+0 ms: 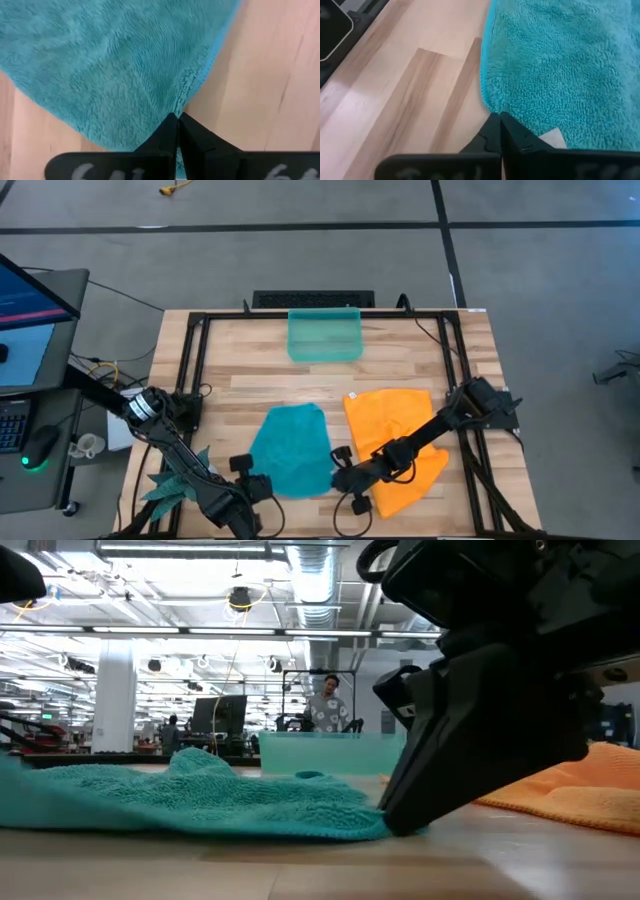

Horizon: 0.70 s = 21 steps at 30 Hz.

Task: Roll microfiber towels into tight, uniform cylinder then place into a basket
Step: Fold the blue microfiber cloth

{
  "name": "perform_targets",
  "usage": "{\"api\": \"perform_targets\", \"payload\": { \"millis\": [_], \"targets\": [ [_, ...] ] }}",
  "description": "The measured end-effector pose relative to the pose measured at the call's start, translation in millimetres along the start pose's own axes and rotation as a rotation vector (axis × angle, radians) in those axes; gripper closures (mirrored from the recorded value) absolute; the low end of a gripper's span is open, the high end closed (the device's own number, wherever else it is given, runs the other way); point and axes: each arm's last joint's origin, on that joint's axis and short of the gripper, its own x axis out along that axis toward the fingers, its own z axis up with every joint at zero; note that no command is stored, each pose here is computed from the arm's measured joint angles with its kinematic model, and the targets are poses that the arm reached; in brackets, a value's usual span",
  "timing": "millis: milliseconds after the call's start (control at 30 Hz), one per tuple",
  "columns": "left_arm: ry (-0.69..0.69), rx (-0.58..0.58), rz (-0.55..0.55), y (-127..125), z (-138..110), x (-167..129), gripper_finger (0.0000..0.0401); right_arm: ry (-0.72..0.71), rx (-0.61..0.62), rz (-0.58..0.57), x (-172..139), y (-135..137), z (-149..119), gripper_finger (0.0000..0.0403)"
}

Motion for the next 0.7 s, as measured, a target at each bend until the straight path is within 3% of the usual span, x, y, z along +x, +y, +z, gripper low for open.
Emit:
{"api": "perform_targets", "payload": {
  "millis": [333, 700],
  "targets": [
    [0.039, 0.149, -0.004, 1, 18, -40, 0.0401, -0.156, 0.035, -0.029, -48, 11, 34, 0.0394],
    [0.053, 0.226, 0.149, 26, 38, -99, 0.0401, -0.333, 0.06, -0.154, -120, 8, 67, 0.04]
  ]
}}
